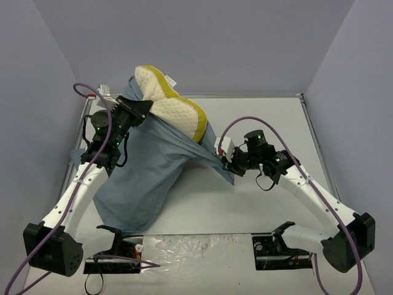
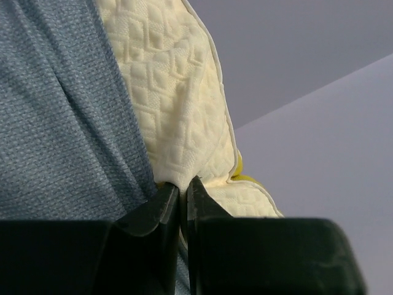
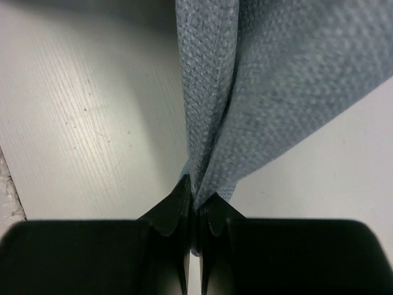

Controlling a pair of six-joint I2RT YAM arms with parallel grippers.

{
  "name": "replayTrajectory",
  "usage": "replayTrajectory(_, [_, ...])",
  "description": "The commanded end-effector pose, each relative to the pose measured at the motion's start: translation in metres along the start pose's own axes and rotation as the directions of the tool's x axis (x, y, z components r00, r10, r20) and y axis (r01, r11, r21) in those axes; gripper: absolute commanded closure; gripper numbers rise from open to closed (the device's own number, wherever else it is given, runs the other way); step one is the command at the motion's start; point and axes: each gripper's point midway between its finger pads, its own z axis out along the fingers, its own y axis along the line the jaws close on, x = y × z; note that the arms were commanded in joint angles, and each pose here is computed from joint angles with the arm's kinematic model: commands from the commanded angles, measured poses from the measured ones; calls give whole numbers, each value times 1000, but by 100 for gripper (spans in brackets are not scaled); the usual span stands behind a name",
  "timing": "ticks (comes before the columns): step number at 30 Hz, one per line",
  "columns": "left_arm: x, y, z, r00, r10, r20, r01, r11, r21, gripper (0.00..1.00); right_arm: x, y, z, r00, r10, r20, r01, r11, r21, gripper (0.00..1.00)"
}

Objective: Remove the pillowcase from the pillow

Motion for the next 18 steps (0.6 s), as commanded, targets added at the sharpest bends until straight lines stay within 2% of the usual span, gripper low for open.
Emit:
replayTrajectory(1, [-114,-101,-30,941,-170,294,54,930,364,98,47,24,6,973,93,-210,-119,986,-117,100])
replayTrajectory(4, [-99,-102,-14,954,-227,197,129,902,413,98,40,38,18,982,42,-187,-82,973,-215,100])
replayTrajectory(8, [-92,-107,-10,966,-200,160,108,884,455,98,33,69,23,983,-69,-170,15,954,-299,100])
replayTrajectory(11, [-78,-114,-4,983,-157,101,91,875,476,98,14,64,4,987,-108,-118,75,965,-252,72])
replayTrajectory(12, [-71,-112,0,988,-130,85,76,882,465,98,3,58,-8,989,-121,-88,100,972,-214,45])
replayTrajectory(15, [-36,-105,11,998,-49,29,32,904,426,98,-54,35,-68,984,-157,88,159,987,-24,11])
replayTrajectory(18, [3,-101,22,1000,11,-26,0,914,407,98,-102,25,-125,968,-148,204,130,986,100,6])
